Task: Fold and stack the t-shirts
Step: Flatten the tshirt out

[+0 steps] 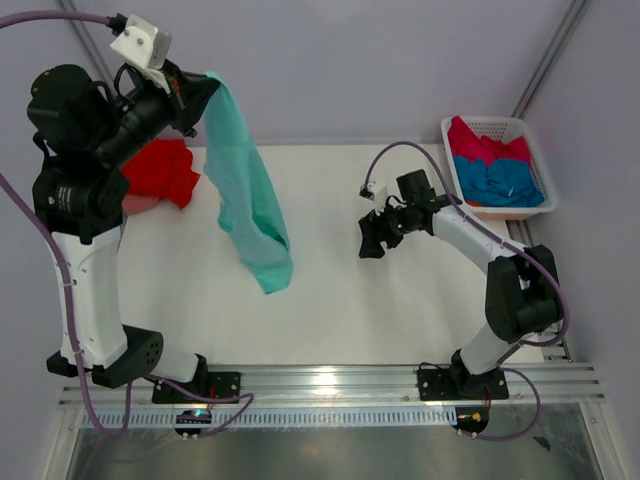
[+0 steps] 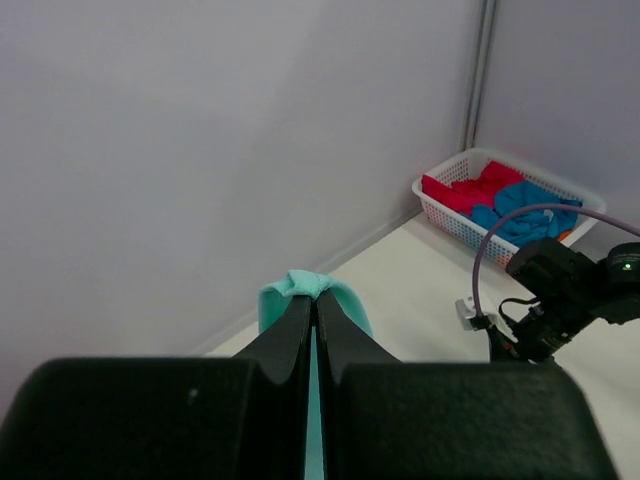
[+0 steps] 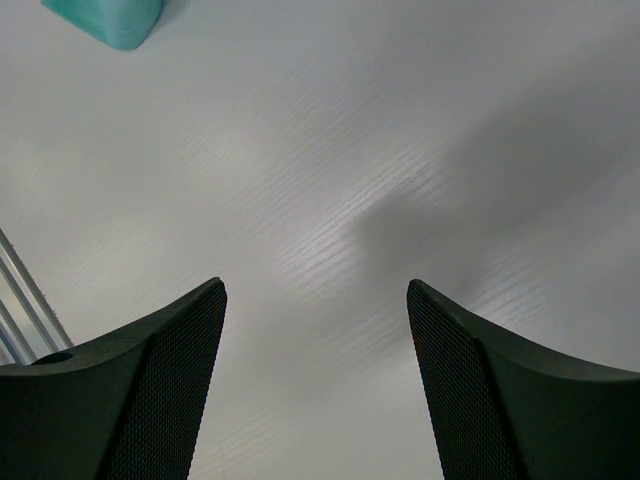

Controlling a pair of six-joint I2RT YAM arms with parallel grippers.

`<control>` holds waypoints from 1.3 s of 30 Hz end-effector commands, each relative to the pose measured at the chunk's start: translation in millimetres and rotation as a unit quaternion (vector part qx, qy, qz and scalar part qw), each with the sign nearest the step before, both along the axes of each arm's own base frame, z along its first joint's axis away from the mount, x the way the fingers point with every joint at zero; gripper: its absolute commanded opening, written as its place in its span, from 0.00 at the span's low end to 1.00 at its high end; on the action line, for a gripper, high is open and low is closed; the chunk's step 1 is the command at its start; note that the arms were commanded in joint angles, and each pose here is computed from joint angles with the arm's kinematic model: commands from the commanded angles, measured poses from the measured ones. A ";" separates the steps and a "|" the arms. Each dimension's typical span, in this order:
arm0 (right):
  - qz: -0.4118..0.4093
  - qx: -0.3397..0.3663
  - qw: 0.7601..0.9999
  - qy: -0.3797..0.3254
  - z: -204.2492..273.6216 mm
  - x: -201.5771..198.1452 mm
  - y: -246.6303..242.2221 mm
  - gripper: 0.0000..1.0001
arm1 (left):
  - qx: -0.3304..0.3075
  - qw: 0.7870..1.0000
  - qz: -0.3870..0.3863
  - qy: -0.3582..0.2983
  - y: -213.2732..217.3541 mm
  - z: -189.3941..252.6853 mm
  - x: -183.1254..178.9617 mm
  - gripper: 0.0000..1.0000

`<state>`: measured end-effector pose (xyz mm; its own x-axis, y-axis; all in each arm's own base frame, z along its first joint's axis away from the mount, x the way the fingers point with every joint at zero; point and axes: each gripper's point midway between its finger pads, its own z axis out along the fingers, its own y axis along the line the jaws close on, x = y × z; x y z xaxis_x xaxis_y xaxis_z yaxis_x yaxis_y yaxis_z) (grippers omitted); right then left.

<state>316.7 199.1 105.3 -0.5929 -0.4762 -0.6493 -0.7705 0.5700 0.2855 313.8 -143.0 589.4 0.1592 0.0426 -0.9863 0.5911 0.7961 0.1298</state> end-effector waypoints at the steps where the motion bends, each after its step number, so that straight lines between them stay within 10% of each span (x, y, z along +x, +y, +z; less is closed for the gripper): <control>1: 0.006 0.026 0.999 -0.021 20.2 16.9 13.3 0.77 | 0.007 0.999 -0.020 -0.026 2.2 14.1 -34.1 0.00; 14: 0.132 0.138 0.980 0.056 33.5 24.5 95.7 0.77 | 0.048 0.971 -0.201 0.123 -38.4 -97.7 -79.1 0.00; 39: 0.389 0.196 0.888 0.147 66.0 -110.6 163.9 0.88 | 0.078 0.956 -0.213 0.189 -39.9 -162.2 -67.9 0.00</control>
<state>216.4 357.3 147.9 -0.3954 -0.6358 -0.6629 -0.7366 -0.2117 0.6423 245.2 -181.8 418.1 -0.2229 0.2158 -0.9507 0.8738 0.4766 -0.0966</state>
